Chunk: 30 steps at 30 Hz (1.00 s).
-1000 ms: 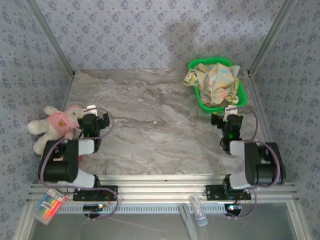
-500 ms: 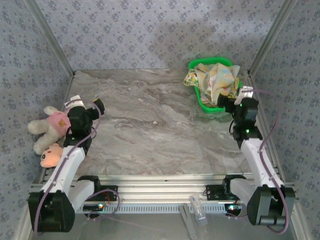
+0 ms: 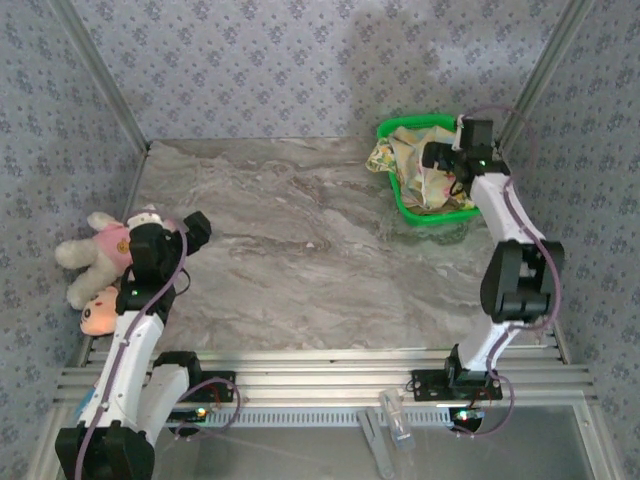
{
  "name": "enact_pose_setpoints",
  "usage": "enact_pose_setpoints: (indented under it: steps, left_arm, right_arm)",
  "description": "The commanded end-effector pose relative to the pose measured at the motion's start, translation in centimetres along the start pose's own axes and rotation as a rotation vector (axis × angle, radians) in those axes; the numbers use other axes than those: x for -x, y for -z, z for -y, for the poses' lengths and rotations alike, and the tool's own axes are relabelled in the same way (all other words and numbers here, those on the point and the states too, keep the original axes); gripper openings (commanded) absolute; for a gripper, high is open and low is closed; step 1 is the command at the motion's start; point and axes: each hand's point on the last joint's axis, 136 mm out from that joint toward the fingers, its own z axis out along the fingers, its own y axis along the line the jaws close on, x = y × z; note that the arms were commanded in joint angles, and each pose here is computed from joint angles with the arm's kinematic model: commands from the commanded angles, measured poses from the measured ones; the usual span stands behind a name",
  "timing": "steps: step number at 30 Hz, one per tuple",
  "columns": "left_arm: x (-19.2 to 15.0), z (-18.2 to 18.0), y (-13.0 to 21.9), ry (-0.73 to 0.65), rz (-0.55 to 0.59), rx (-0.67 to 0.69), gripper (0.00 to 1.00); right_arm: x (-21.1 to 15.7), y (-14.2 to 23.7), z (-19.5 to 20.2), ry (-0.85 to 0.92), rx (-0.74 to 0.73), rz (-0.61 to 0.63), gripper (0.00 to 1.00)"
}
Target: Fold and stack the skirts
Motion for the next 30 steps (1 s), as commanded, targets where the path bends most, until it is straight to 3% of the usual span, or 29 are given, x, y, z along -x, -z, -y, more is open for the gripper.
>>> enact_pose_setpoints:
  steps: [1, 6, 9, 13, 16, 23, 30]
  left_arm:
    - [-1.0, 1.7, 0.5, 0.019, -0.094, -0.082, 1.0]
    - [-3.1, 3.2, 0.2, 0.088, -0.205, -0.169, 1.0]
    - [-3.8, 4.2, -0.1, 0.121, -0.234, -0.238, 1.0]
    - [-4.1, 4.6, -0.1, 0.125, -0.253, -0.258, 1.0]
    - [-4.2, 5.5, 0.1, 0.131, -0.268, -0.305, 1.0]
    - [-4.2, 8.3, 0.4, 0.12, -0.302, -0.381, 1.0]
    - [-3.3, 10.0, 0.8, 0.095, -0.299, -0.407, 1.0]
  right_arm:
    - [-2.0, -2.7, 0.7, -0.02, -0.084, -0.124, 0.95]
    - [-2.7, -5.4, -0.6, 0.024, -0.122, -0.166, 0.86]
    - [-3.1, -5.9, -0.8, 0.022, -0.133, -0.163, 0.59]
    - [-0.9, -3.7, -0.7, 0.005, -0.14, -0.044, 0.19]
    - [0.7, -1.3, -0.7, 0.013, -0.131, 0.002, 0.01]
    - [4.1, 6.1, -4.8, -0.032, 0.064, 0.139, 0.0]
    - [6.4, 14.5, -13.5, 0.049, 0.26, 0.298, 0.0]
